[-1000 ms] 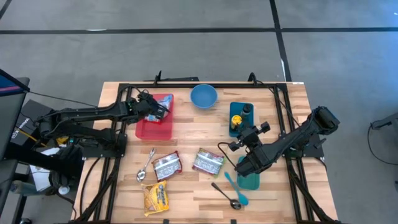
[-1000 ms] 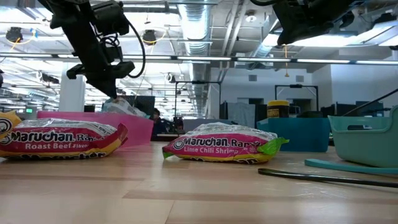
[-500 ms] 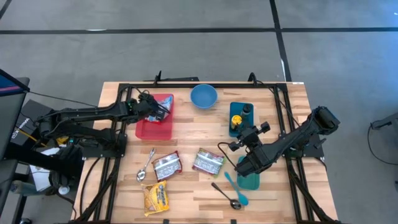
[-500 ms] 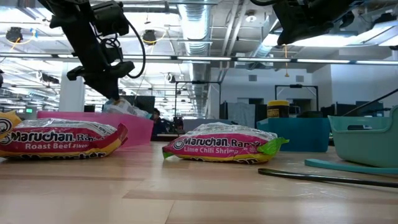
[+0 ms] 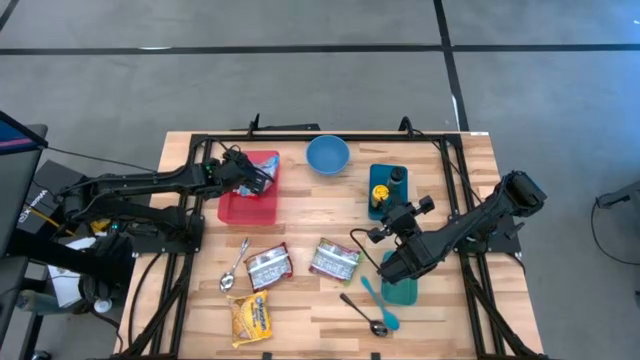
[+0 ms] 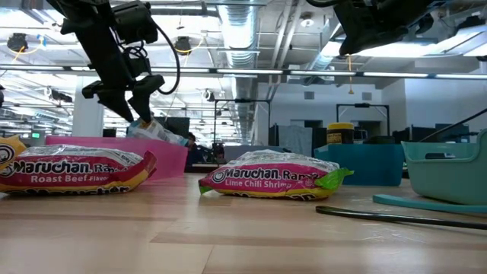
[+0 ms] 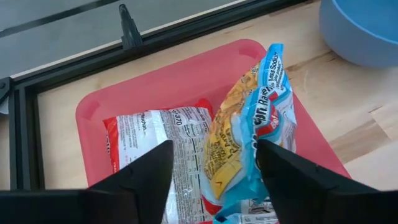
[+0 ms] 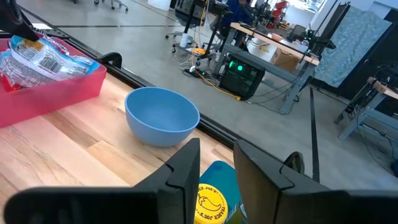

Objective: Pick & Place Food Item
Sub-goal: Put the blue noodle pack into the red bin

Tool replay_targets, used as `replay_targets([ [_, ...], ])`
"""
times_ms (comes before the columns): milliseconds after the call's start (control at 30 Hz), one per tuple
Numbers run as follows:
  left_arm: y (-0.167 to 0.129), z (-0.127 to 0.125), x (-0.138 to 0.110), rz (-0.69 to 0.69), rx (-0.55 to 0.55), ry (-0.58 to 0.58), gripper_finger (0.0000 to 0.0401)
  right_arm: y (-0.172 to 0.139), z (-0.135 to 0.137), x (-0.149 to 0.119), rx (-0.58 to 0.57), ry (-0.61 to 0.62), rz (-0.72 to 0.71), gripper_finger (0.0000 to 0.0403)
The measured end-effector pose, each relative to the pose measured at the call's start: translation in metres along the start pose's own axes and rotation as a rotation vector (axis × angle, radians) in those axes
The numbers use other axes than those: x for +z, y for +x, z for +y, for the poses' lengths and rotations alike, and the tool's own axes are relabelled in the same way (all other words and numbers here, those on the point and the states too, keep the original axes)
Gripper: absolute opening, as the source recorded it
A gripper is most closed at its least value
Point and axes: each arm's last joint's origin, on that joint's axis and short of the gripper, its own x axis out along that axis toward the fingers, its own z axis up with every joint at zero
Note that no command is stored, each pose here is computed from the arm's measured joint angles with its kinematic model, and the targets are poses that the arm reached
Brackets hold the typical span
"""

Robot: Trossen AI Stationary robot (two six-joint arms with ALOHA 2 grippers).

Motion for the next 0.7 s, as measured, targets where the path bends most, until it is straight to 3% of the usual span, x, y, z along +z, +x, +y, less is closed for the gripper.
replay_targets([
  [233,0.000,0.000,0.000,0.000,0.000,-0.001,0.0258,0.000,0.000,0.000,0.000,0.000,0.000,0.0092],
  [700,-0.016,0.006,0.005,-0.004,-0.126,-0.050,0.0241,0.000,0.000,0.000,0.000,-0.001,0.000,0.0092],
])
